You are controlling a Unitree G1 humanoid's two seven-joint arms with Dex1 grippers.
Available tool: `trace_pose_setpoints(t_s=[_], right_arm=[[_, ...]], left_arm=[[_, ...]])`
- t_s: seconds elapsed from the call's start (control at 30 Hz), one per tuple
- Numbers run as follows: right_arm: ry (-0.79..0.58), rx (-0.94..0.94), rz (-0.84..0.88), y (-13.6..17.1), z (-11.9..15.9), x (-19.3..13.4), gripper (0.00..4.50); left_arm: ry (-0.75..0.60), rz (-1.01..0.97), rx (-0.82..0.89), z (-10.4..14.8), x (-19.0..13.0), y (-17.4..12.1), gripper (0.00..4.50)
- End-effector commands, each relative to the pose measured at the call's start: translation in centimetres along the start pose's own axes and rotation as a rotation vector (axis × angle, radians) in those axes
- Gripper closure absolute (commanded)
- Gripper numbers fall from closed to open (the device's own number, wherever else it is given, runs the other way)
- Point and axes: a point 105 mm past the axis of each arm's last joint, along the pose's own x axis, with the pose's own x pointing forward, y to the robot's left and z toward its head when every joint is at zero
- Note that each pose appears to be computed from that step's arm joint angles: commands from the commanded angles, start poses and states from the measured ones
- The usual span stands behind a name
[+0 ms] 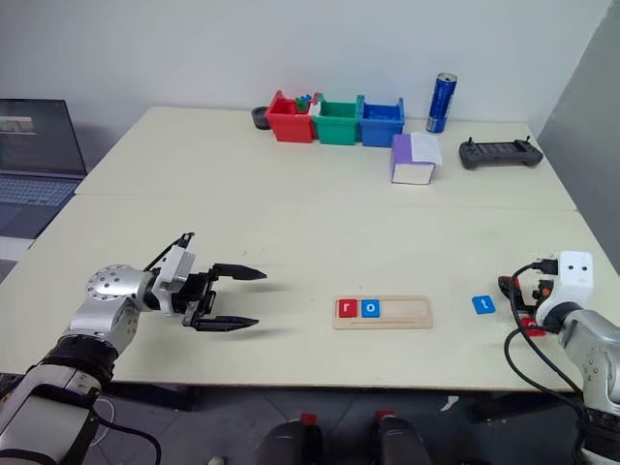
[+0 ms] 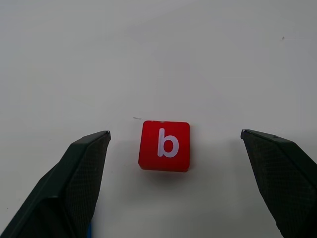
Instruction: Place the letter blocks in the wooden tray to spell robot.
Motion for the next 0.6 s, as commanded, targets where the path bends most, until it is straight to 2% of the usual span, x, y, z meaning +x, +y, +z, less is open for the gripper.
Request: trace_pose_setpoints(t_s=[0.03,0.2,0.3,0.53,0.6], right_arm=[[-0.022,-0.005,-0.020,-0.2,0.6,0.7,0.00],[0.047,0.001,-0.037,-0.4,-1.1,1.9,0.00],[0.048,0.002,-0.041,-0.4,-1.3,1.9,0.57],[0.004,-0.004,-0.007,0.8,-0.4,1.1,3.01],[-0.028,-0.022,0.002,1.7,0.4,0.5,3.04]], left_arm=[[-0.006,0.003,0.032,0.8,-0.5,0.2,0.04],[-0.003,0.003,0.035,0.9,-0.5,0.3,0.04],[-0.001,0.006,0.036,0.9,-0.5,0.3,0.00],[0.010,0.006,0.022,0.7,-0.9,0.1,0.00],[0.010,0.007,0.021,0.6,-0.9,0.0,0.00]])
